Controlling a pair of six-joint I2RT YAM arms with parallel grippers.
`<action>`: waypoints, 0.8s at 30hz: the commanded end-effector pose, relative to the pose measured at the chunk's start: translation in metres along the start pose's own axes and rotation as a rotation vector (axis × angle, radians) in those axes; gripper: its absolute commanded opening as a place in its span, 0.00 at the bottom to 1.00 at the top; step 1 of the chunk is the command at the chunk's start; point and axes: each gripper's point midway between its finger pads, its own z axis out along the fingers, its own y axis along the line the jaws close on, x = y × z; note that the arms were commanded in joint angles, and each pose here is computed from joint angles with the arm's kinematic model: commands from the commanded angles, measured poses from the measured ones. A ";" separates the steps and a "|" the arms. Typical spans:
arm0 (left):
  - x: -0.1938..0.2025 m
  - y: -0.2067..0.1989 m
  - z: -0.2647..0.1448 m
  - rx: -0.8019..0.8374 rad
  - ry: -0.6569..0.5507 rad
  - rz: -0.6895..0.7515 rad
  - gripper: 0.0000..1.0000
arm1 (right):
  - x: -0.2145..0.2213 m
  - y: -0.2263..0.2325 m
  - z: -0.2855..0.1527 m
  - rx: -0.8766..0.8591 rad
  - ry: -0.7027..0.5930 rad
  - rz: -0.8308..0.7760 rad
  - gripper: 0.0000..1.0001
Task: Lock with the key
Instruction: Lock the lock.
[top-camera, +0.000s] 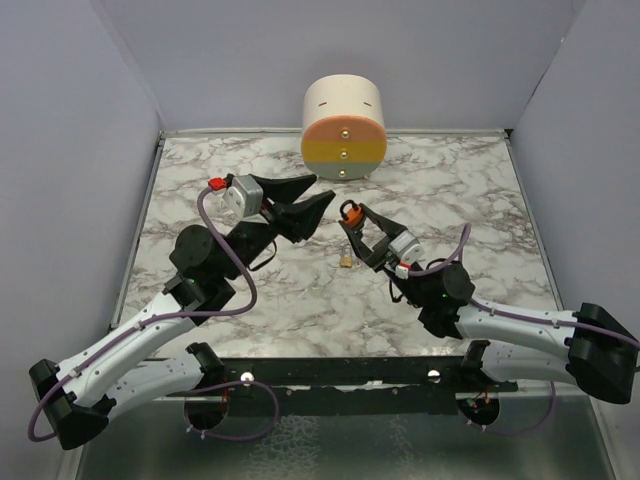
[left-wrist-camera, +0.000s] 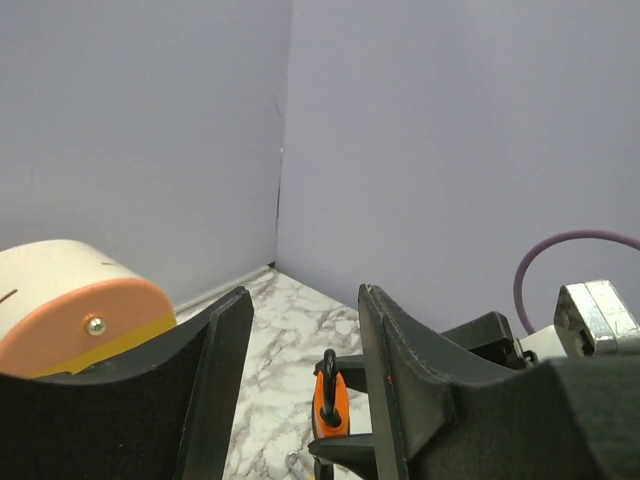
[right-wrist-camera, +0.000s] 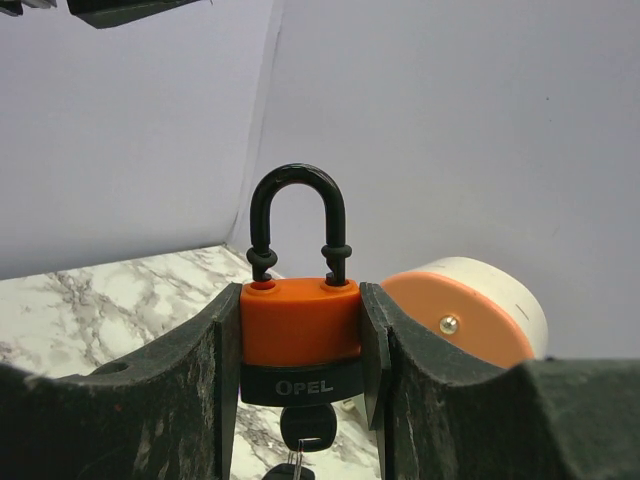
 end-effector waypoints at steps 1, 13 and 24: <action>0.019 0.009 0.002 -0.028 0.086 0.057 0.51 | -0.016 -0.009 0.002 0.051 -0.054 0.036 0.01; 0.050 0.012 -0.005 -0.017 0.186 0.108 0.62 | -0.014 -0.009 0.007 0.056 -0.045 0.037 0.01; 0.070 0.019 -0.007 -0.018 0.198 0.160 0.56 | -0.018 -0.010 0.006 0.054 -0.048 0.049 0.01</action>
